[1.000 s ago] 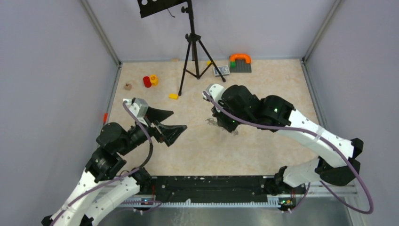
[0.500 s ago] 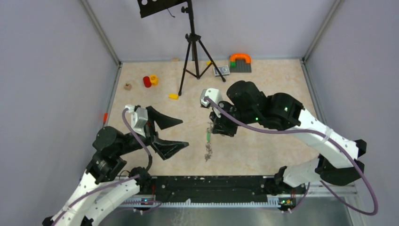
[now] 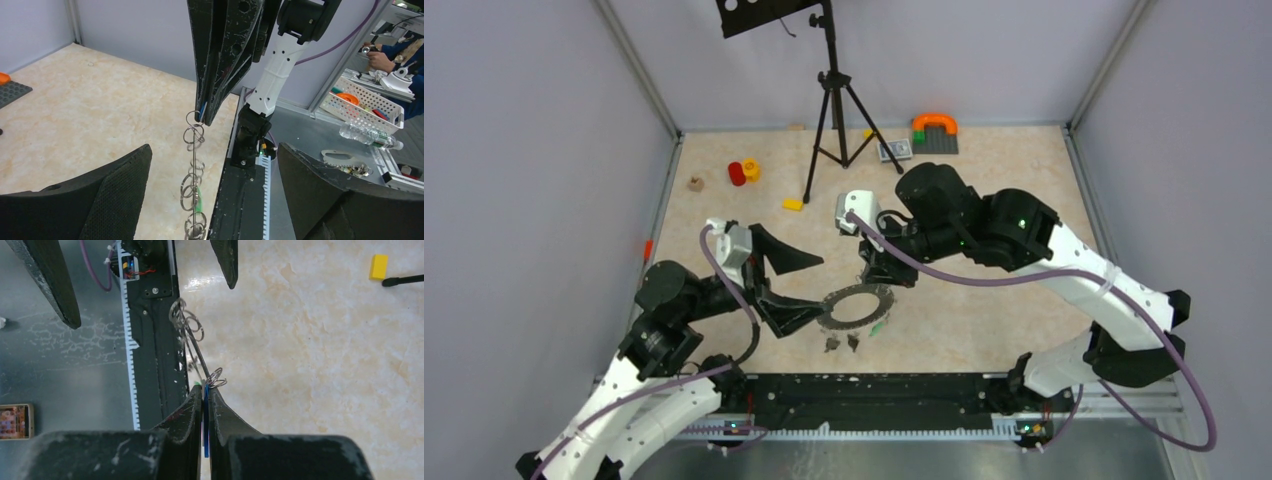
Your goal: Remove the keys from the keyring
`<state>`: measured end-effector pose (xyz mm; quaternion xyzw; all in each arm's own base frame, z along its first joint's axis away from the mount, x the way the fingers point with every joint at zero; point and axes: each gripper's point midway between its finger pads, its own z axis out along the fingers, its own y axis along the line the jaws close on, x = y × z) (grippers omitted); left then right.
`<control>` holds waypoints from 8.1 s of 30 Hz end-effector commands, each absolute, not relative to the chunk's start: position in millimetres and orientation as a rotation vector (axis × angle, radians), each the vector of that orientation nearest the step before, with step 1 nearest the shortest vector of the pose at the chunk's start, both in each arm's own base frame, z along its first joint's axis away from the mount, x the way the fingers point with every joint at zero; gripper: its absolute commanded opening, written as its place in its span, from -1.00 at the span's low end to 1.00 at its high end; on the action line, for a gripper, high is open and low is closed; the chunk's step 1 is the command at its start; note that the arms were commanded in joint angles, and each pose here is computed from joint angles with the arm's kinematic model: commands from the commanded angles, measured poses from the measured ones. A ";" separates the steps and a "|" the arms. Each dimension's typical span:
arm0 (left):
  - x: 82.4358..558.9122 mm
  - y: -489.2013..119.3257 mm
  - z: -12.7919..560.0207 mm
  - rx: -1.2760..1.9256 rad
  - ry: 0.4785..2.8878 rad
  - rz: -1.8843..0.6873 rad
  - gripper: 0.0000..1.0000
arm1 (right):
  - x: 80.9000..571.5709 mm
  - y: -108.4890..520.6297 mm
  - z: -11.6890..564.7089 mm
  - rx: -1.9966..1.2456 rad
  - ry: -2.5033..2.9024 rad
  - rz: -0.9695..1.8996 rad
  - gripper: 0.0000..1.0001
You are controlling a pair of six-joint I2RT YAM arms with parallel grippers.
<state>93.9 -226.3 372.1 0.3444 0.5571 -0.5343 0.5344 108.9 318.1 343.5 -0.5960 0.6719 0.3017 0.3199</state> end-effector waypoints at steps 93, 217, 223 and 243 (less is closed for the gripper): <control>97.1 -276.5 353.1 1.234 0.941 -1.192 0.97 | 77.5 320.8 378.3 -1.684 1.565 0.966 -1.00; 98.5 -276.4 352.1 1.256 1.023 -1.154 -0.97 | 79.1 297.5 381.5 -1.504 1.530 0.945 -1.00; 116.5 -258.7 363.0 1.277 1.010 -0.894 -1.00 | 81.7 304.7 375.0 -1.474 1.520 0.963 -1.00; 149.3 -211.8 380.7 1.473 0.574 -0.070 -1.00 | 107.2 342.5 380.9 -1.478 1.210 0.873 -1.00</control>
